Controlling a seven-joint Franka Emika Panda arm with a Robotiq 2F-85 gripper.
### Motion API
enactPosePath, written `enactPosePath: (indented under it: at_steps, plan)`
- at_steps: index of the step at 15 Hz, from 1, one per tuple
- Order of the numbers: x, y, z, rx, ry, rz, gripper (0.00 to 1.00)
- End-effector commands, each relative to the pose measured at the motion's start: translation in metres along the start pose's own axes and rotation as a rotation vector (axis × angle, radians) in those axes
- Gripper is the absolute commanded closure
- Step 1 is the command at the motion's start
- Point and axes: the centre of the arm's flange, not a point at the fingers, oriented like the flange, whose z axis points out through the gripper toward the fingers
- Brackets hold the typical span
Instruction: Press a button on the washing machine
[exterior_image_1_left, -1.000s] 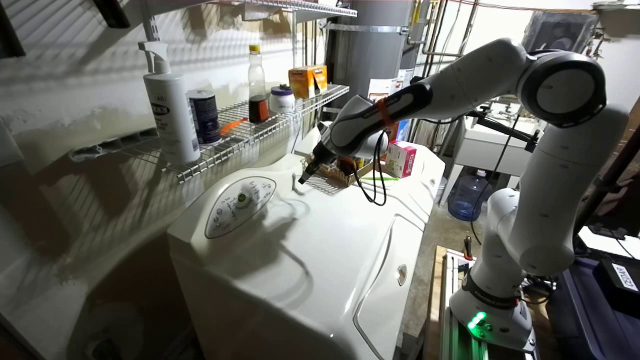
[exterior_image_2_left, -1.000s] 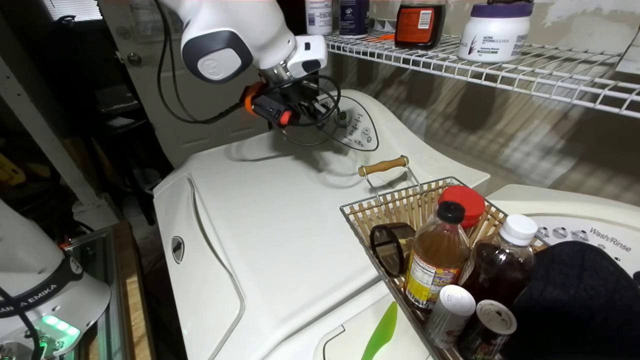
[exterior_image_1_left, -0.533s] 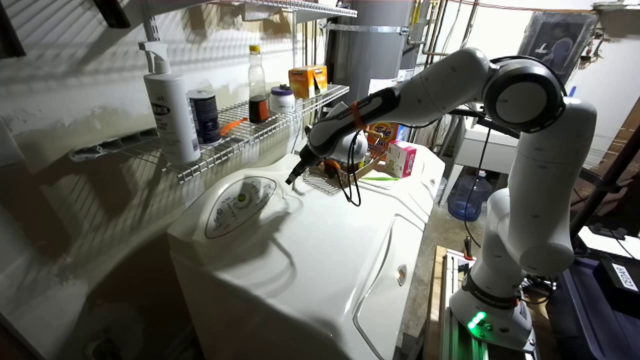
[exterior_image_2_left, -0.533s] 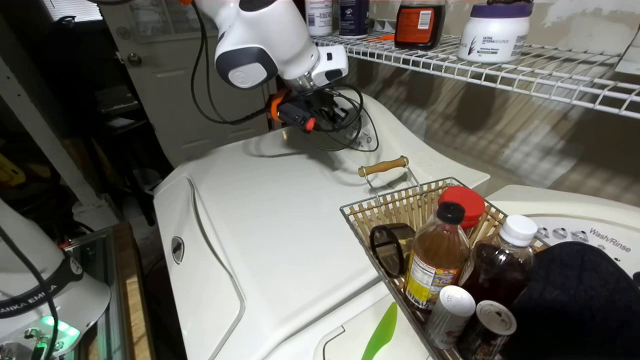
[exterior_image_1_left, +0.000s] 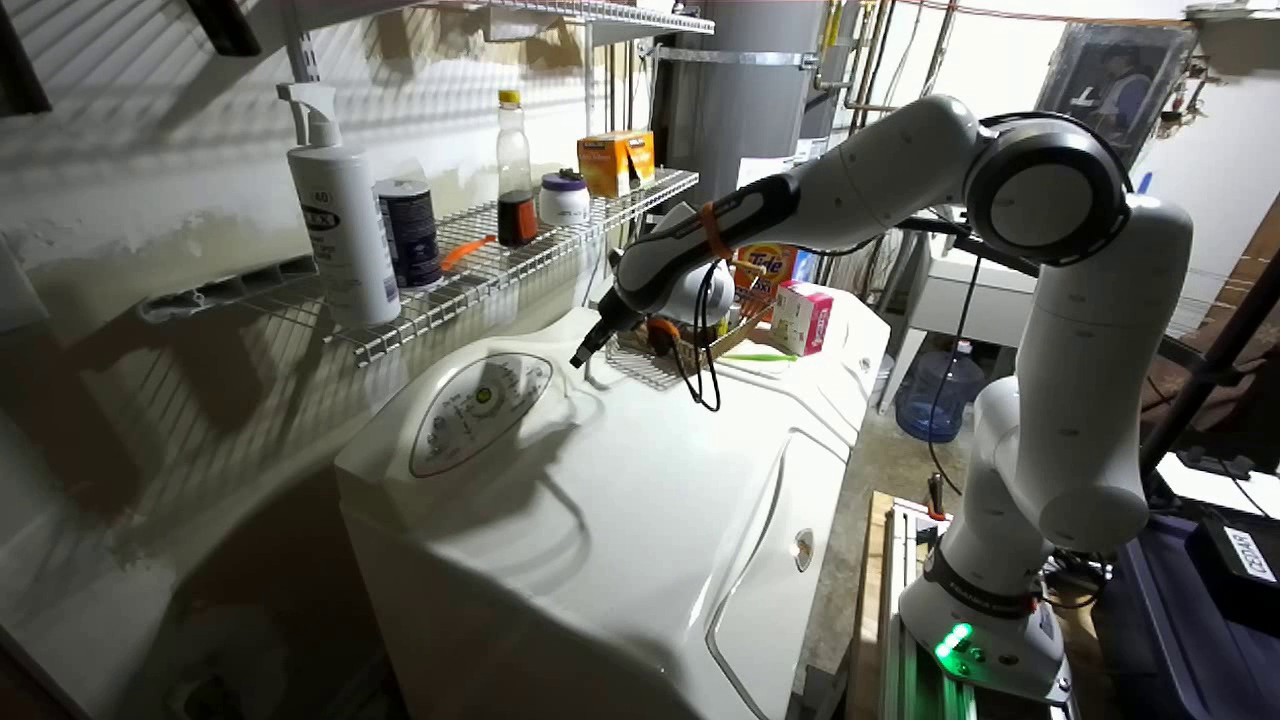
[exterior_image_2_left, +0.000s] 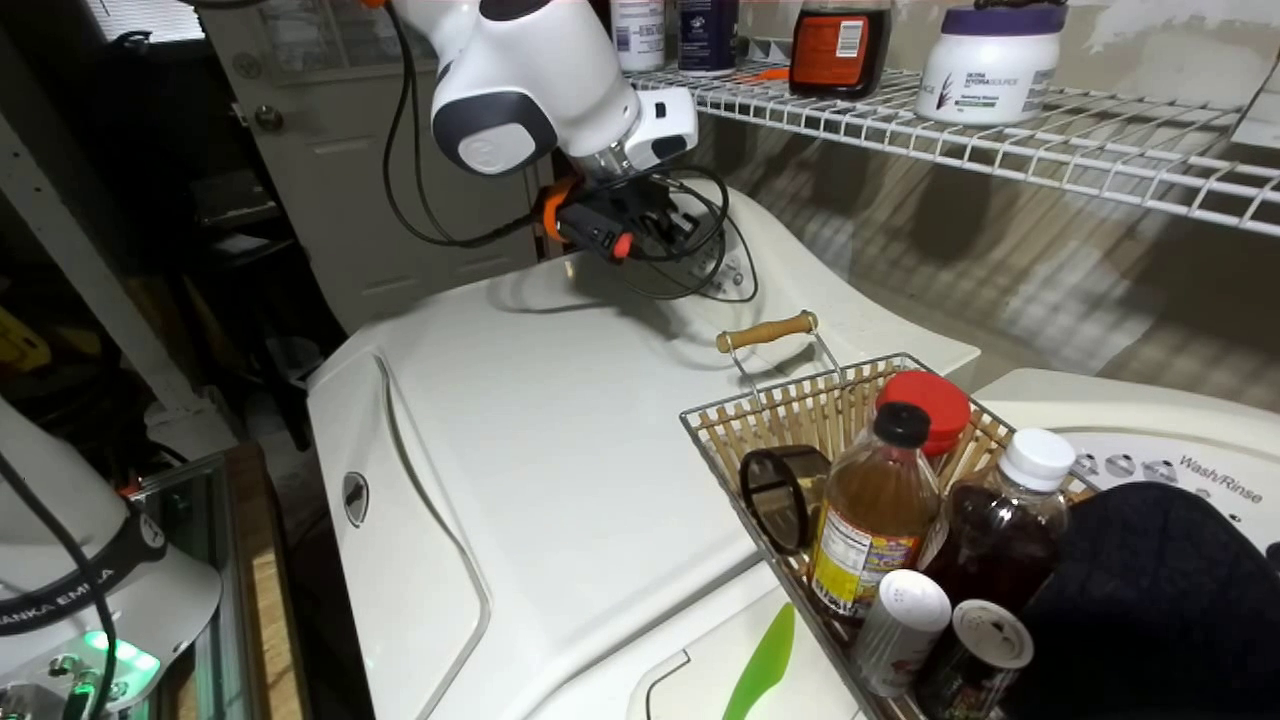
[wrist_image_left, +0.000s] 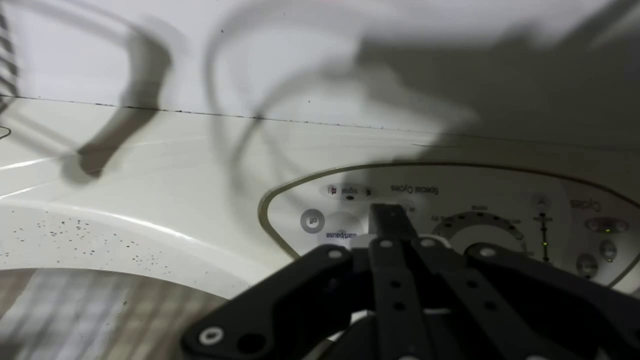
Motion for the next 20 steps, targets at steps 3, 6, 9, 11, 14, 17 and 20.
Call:
enactPosePath:
  at_steps: [3, 6, 9, 11, 14, 17, 20]
  plan:
    - [0.012, -0.001, 0.026, 0.002, -0.025, -0.026, 1.00]
    - [0.016, -0.001, 0.041, -0.005, -0.032, -0.039, 1.00]
    - [0.021, 0.004, 0.056, -0.018, -0.032, -0.040, 1.00]
    - [0.024, 0.010, 0.064, -0.027, -0.037, -0.038, 1.00]
    - [0.027, 0.018, 0.075, -0.046, -0.038, -0.023, 1.00]
    - [0.033, 0.023, 0.082, -0.058, -0.023, -0.004, 1.00]
    - [0.039, 0.026, 0.088, -0.068, -0.011, 0.010, 1.00]
